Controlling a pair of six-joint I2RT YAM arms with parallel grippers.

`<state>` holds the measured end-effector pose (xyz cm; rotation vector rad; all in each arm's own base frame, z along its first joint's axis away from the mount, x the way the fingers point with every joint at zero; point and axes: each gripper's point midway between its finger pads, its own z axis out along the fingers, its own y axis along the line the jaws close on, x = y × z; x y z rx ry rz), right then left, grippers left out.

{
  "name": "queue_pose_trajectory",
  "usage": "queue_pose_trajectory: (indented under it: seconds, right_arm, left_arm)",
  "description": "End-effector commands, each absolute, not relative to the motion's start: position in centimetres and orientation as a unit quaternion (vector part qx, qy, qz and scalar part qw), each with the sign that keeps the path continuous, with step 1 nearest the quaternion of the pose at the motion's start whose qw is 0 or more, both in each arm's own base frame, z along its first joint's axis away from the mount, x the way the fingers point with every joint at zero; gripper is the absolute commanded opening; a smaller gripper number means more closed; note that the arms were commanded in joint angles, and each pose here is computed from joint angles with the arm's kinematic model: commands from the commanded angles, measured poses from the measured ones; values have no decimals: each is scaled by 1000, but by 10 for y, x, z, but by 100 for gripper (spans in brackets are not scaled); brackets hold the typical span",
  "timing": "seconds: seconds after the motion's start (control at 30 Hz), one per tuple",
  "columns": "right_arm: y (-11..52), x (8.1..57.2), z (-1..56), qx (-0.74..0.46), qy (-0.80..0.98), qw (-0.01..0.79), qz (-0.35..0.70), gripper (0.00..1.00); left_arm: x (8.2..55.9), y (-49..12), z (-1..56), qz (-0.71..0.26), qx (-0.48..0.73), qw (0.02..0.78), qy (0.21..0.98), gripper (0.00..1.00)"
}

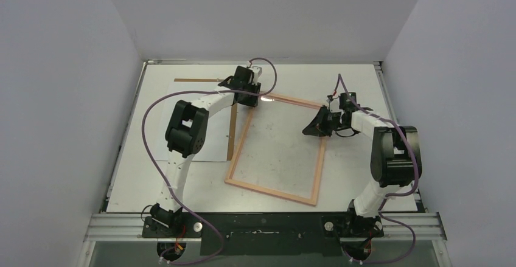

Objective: Put the photo into the frame

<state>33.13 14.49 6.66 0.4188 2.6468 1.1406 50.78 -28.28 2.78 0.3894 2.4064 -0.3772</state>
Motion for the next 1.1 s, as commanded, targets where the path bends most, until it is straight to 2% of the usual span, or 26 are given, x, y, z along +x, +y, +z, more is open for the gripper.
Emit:
queue_pose_trajectory:
  seconds: [0.0,0.27,0.43,0.6,0.73,0.93,1.07]
  right_arm:
    - [157,345,114,103,886,163,422,5]
    - [167,355,152,101,861,189,461,5]
    - [169,360,179,97,850,208,474,5]
    - [171,360,196,90,845,223,477,5]
    - [171,360,201,87,845,231,475,5]
    - [173,362,201,87,844,231,477,5]
    - [180,372,225,76,835,246,487,5]
  left_arm:
    - [513,-291,25,-145,155,342,916,35]
    - [506,-288,24,-142,165,335,917,35]
    - [506,-280,50,-176,140,339,913,51]
    - [511,-258,94,-244,91,340,904,59]
    - [507,-239,112,-267,83,342,897,60]
    - [480,-223,95,-277,89,315,903,60]
    - [455,-216,86,-283,91,302,906,59]
